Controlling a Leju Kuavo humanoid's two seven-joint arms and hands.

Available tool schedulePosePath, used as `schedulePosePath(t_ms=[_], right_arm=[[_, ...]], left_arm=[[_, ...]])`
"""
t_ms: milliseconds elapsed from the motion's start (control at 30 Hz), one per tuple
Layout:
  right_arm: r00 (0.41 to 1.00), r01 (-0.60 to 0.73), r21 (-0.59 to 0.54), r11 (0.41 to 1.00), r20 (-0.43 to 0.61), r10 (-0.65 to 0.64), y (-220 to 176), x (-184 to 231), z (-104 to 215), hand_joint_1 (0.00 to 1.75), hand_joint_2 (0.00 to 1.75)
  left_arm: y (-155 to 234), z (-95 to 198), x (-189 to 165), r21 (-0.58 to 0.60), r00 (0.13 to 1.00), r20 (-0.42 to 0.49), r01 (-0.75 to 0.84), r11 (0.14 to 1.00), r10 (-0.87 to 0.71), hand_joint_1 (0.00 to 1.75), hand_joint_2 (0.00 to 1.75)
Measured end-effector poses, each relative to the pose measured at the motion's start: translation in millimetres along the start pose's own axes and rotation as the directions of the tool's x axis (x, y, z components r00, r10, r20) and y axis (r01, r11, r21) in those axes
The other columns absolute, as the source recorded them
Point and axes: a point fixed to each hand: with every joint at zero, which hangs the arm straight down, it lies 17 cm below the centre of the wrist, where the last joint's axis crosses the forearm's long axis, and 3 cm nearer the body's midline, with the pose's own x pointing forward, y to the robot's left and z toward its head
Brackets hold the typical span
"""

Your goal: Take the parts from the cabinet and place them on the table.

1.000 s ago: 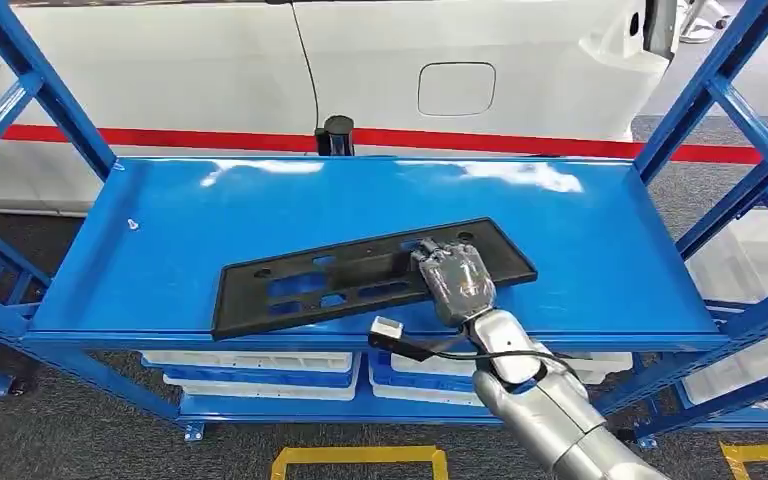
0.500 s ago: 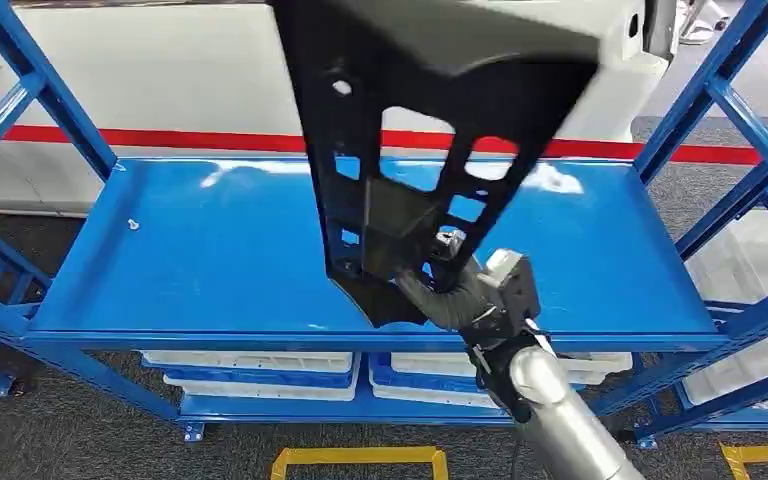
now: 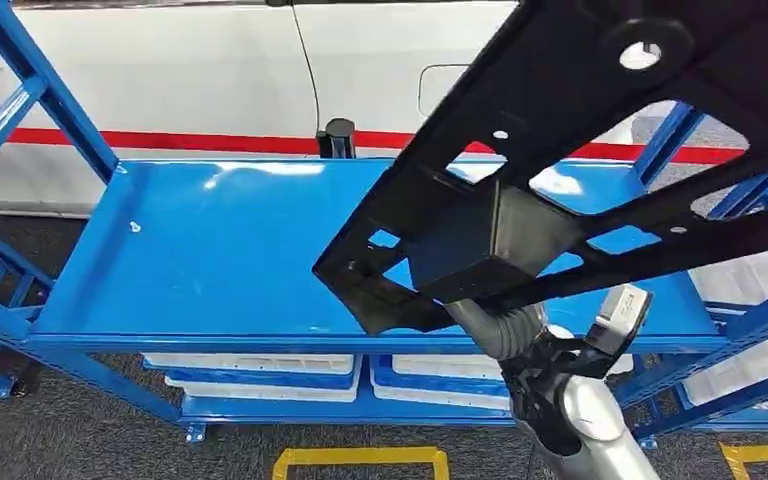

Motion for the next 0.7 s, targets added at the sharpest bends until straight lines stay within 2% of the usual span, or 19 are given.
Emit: schedulePosePath(t_ms=[700], right_arm=[[1.0, 0.002, -0.012, 1.0, -0.007, -0.002, -0.2, 1.5, 13.1, 1.75, 1.75]], left_arm=[[1.8, 0.1, -2.2, 0.003, 1.0, -0.006, -0.008, 1.0, 0.008, 0.0, 1.75]])
